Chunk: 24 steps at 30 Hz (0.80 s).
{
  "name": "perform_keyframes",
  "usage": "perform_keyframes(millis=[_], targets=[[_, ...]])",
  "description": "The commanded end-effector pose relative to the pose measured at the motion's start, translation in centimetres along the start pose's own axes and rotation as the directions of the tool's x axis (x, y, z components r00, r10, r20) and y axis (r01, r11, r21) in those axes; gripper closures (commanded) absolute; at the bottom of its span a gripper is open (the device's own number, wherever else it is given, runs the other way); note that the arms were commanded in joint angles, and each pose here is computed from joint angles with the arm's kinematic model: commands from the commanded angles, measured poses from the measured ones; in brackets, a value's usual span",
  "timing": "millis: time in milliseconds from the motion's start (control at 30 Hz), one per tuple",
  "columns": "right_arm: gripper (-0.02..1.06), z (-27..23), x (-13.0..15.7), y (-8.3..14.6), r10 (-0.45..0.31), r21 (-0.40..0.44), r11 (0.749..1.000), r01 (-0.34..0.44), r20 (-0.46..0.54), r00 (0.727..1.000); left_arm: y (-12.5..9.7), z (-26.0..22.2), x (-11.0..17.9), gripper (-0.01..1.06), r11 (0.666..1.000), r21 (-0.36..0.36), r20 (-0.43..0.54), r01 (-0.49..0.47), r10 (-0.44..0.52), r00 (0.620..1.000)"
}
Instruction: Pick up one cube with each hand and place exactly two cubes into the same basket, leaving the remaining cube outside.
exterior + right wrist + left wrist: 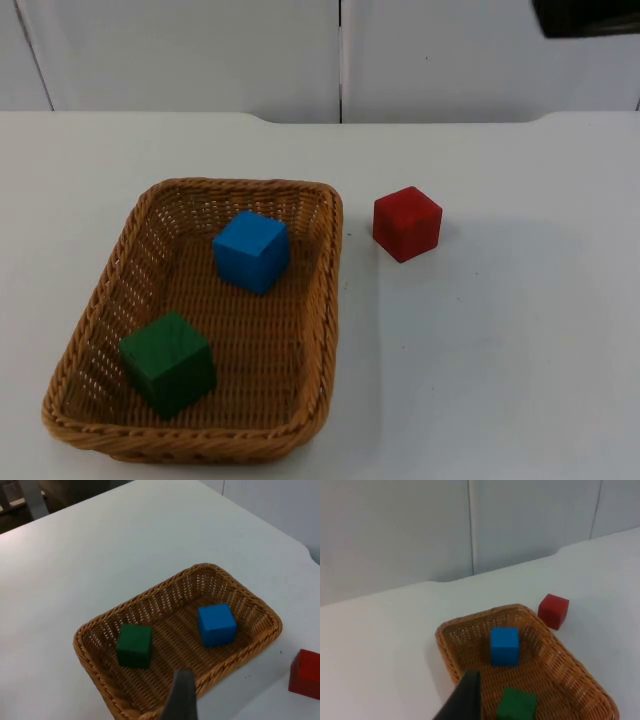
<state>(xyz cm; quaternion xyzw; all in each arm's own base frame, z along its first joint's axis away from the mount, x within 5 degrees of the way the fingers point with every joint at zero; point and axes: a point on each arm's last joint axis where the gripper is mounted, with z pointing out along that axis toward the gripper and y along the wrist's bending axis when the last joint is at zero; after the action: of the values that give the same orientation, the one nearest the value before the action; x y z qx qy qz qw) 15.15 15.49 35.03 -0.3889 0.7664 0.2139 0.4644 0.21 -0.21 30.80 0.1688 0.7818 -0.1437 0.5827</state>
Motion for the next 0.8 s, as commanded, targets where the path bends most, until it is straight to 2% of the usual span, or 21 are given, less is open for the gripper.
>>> perform_keyframes(millis=[0, 100, 233, 400, 767], targets=[[0.38, -1.0, 0.1, 0.2, 0.002, 0.003, 1.0, -0.002, 0.036, 0.999, 0.2, -0.6, 0.6, 0.11, 1.0, -0.021, 0.002, 0.02, -0.02, 1.0], [0.38, -2.0, 0.5, 0.4, 0.003, 0.005, 1.0, -0.004, 0.058, 0.998, 0.2, -0.8, 0.8, 0.11, 1.0, -0.024, -0.004, 0.019, -0.019, 1.0], [0.38, -4.2, 1.1, 0.9, 0.013, 0.005, 1.0, -0.014, 0.103, 0.995, 0.2, -0.8, 1.4, 0.11, 0.999, -0.029, -0.073, 0.017, -0.019, 0.997], [0.38, -6.5, 1.9, 1.3, 0.02, 0.001, 1.0, -0.02, 0.145, 0.989, 0.2, -0.9, 1.7, 0.11, 1.0, -0.029, -0.113, 0.001, -0.004, 0.994], [0.38, -10.6, 4.3, 2.3, 0.026, -0.01, 1.0, -0.024, 0.217, 0.976, 0.6, -0.9, 2.0, 0.11, 0.998, -0.063, -0.136, -0.029, 0.02, 0.99]])
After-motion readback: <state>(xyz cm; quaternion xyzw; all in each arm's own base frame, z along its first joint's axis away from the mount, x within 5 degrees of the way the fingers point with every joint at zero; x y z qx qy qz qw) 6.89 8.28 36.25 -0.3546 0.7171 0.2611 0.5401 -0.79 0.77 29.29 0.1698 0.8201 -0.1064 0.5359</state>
